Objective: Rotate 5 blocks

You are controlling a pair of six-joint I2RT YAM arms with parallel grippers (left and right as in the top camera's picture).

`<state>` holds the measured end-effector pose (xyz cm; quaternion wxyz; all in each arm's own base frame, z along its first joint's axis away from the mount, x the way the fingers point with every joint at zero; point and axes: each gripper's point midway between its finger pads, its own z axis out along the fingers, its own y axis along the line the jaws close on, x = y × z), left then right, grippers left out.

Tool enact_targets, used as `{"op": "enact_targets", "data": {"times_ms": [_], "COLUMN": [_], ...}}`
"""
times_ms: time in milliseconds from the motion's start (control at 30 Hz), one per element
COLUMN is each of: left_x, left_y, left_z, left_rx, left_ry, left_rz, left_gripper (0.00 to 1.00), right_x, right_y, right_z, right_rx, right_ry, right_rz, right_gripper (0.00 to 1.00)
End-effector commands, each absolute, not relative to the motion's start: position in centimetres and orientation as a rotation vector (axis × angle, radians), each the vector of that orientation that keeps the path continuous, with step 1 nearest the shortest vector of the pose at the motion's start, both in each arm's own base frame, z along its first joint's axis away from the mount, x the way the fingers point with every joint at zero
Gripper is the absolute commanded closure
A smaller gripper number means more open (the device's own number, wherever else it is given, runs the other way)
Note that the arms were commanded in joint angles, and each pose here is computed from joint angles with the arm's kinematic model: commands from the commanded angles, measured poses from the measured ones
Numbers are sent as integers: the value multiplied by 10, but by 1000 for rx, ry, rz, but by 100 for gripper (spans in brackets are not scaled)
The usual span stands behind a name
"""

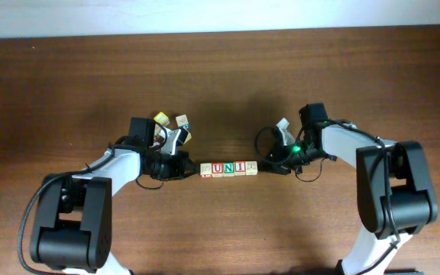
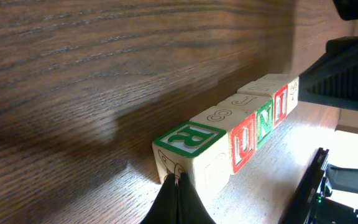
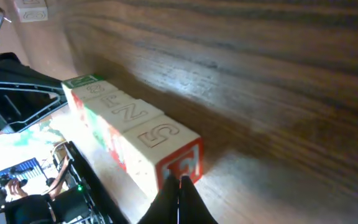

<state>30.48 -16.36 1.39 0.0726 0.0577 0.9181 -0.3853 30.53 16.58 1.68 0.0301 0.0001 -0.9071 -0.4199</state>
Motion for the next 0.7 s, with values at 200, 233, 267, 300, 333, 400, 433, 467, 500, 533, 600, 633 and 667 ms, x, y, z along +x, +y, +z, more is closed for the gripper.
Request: {"op": "enact_targets", "data": {"times_ms": [200,233,267,300,333,400,433,467,500,533,600,633,667], "left_x": [308,308,308,308,308,308,308,308,308,308,308,308,308], "left_y": [-168,-168,-168,-168,-168,-168,-168,-168,-168,-168,-168,-168,-168], "left_z": [17,17,17,17,17,17,17,17,17,17,17,17,17], "left_rx": [181,181,181,181,181,181,181,181,181,181,181,181,181], "left_ry": [2744,2743,2743,2743,2743,2743,2743,2743,2743,2743,2743,2743,2743], "left_rz": [-1184,-1184,-1184,-1184,-1184,-1184,-1184,-1184,-1184,-1184,-1184,-1184,-1184], "left_gripper": [100,100,100,100,100,100,100,100,100,100,100,100,100], "right_x": [305,304,304,304,305,305,305,305,305,305,307,307,306], "right_y": [174,171,168,165,161,156,156,156,156,156,157,158,160], "right_z": [39,34,30,27,23,16,14,12,11,11,11,11,11], "right_rx": [85,78,44,13,-12,-50,-53,-55,-55,-54,-49,-42,-33], "right_ry": [-2822,-2841,-2848,-2859,-2872,-2885,-2882,-2878,-2877,-2879,-2884,-2885,-2884], "right_rz": [-1284,-1225,-1189,-1149,-1107,-1047,-1044,-1043,-1042,-1043,-1048,-1049,-1048], "right_gripper": [96,96,96,96,96,96,96,96,96,96,96,96,96]}}
